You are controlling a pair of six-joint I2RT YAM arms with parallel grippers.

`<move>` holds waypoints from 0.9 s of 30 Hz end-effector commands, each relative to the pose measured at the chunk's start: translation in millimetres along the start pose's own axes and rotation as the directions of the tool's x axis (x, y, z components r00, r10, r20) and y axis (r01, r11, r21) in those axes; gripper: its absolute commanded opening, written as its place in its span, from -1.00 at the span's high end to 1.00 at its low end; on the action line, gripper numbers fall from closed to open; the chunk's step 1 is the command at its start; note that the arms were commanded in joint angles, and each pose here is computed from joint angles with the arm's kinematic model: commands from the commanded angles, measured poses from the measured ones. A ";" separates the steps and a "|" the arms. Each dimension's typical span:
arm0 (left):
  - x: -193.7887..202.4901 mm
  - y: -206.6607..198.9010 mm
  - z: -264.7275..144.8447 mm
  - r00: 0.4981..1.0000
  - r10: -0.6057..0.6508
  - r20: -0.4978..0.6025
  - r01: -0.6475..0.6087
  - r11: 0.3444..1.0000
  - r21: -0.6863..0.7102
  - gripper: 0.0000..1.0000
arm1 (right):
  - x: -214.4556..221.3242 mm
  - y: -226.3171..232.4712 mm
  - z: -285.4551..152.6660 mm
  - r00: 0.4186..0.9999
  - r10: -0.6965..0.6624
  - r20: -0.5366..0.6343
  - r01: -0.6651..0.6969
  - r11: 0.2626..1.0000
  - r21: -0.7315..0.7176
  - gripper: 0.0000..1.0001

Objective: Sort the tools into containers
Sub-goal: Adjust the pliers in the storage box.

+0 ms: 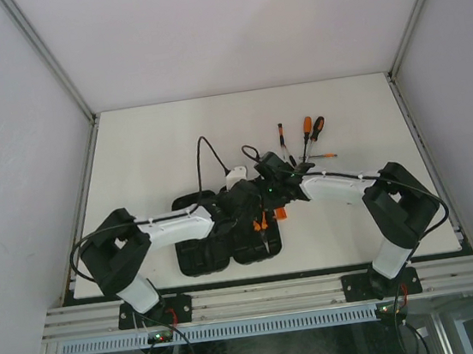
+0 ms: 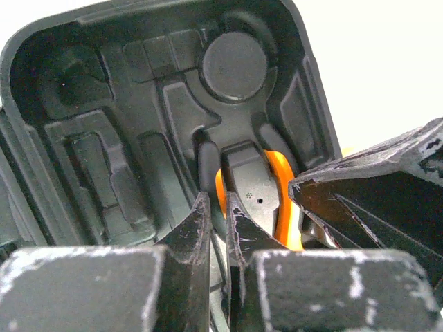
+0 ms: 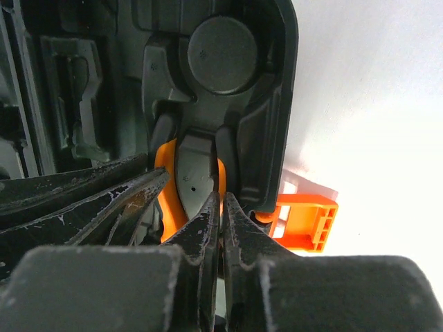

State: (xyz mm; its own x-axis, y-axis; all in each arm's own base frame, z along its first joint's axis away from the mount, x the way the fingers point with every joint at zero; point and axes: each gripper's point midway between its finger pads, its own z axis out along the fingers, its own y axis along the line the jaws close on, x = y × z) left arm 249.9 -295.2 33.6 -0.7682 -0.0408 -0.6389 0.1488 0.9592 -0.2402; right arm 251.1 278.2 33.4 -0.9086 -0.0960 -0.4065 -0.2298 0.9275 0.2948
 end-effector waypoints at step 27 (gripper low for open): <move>-35.6 -16.5 -46.8 0.991 0.105 -0.088 -0.079 0.964 0.253 0.61 | -34.9 3.0 -33.6 0.999 -0.009 0.037 0.009 1.000 -0.003 0.76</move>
State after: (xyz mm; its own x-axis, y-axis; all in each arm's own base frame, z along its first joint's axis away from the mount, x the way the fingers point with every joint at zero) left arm 240.3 -285.1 96.2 -0.8172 0.0462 -0.5745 0.3017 0.8836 -0.3581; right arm 260.4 269.8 73.7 -0.9048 -0.0739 -0.4194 -0.2271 0.9168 0.3284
